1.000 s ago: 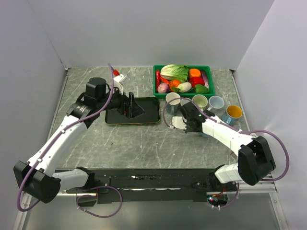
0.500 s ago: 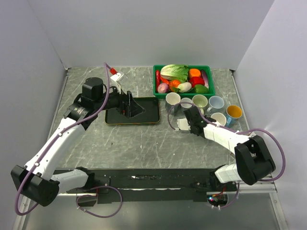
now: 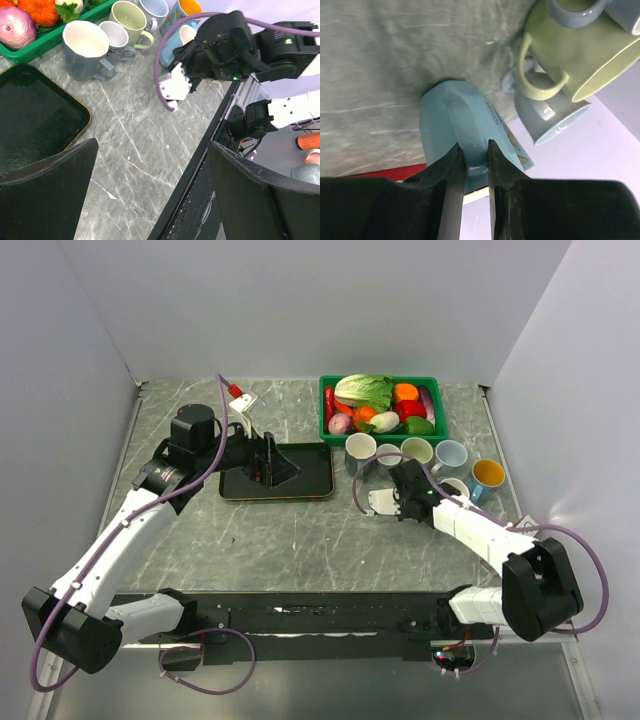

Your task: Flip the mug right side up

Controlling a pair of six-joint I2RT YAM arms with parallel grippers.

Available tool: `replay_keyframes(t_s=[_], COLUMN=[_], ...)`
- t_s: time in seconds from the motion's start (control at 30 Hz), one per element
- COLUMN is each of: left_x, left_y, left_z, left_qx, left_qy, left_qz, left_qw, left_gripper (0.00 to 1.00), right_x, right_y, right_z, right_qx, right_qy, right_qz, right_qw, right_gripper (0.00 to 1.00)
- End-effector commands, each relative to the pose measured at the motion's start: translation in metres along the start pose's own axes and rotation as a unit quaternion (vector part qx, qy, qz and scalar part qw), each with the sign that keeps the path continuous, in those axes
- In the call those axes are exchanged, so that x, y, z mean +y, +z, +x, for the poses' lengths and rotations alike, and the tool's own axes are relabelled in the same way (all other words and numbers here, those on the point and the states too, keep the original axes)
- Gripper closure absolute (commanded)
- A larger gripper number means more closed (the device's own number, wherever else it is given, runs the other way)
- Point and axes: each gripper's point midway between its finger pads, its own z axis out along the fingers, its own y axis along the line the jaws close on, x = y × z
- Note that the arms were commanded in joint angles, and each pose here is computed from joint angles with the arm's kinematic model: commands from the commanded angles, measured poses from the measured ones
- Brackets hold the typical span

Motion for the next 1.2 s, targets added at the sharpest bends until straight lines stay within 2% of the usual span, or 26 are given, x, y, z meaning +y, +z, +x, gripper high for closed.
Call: replay_keyframes(t_s=[0.0, 0.07, 0.17, 0.47, 0.57, 0.73, 0.77, 0.8, 0.93, 0.97, 1.07, 1.17], left_x=[-0.004, -0.004, -0.002, -0.003, -0.004, -0.002, -0.001, -0.002, 0.003, 0.004, 0.002, 0.010], left_y=[0.000, 0.001, 0.002, 0.001, 0.001, 0.002, 0.002, 0.001, -0.001, -0.003, -0.013, -0.027], left_z=[-0.011, -0.010, -0.010, -0.008, -0.007, -0.007, -0.007, -0.008, -0.007, -0.007, -0.005, -0.015], left_qx=[-0.018, -0.017, -0.016, -0.015, -0.014, -0.014, -0.014, -0.015, -0.010, -0.012, -0.030, -0.065], left_qy=[0.010, 0.009, 0.007, 0.007, 0.009, 0.006, 0.005, 0.006, -0.003, -0.011, -0.036, -0.052], left_qz=[0.011, 0.012, 0.011, 0.011, 0.014, 0.009, 0.008, 0.008, -0.011, -0.020, -0.033, -0.088], left_qw=[1.000, 1.000, 1.000, 1.000, 1.000, 1.000, 1.000, 1.000, 1.000, 1.000, 0.998, 0.993], left_gripper=[0.04, 0.04, 0.04, 0.04, 0.04, 0.04, 0.04, 0.04, 0.04, 0.04, 0.04, 0.04], right_x=[0.012, 0.014, 0.019, 0.020, 0.015, 0.013, 0.015, 0.013, 0.008, -0.007, -0.027, -0.055], right_y=[-0.017, -0.018, -0.016, -0.007, -0.013, -0.018, -0.020, -0.023, -0.047, -0.058, -0.085, -0.121], right_z=[-0.003, -0.005, -0.007, -0.009, -0.013, -0.009, -0.008, -0.008, -0.011, -0.013, -0.027, -0.045], right_qx=[-0.037, -0.044, -0.046, -0.044, -0.057, -0.045, -0.046, -0.047, -0.066, -0.079, -0.135, -0.230], right_qy=[0.010, 0.017, 0.015, 0.017, 0.053, 0.068, 0.072, 0.089, 0.156, 0.180, 0.266, 0.343], right_qz=[-0.030, -0.033, -0.041, -0.038, -0.043, -0.044, -0.046, -0.043, -0.060, -0.050, -0.035, 0.005], right_qw=[0.999, 0.998, 0.998, 0.998, 0.996, 0.996, 0.995, 0.994, 0.984, 0.979, 0.954, 0.911], right_gripper=[0.89, 0.81, 0.80, 0.62, 0.53, 0.40, 0.33, 0.01, 0.00, 0.00, 0.00, 0.00])
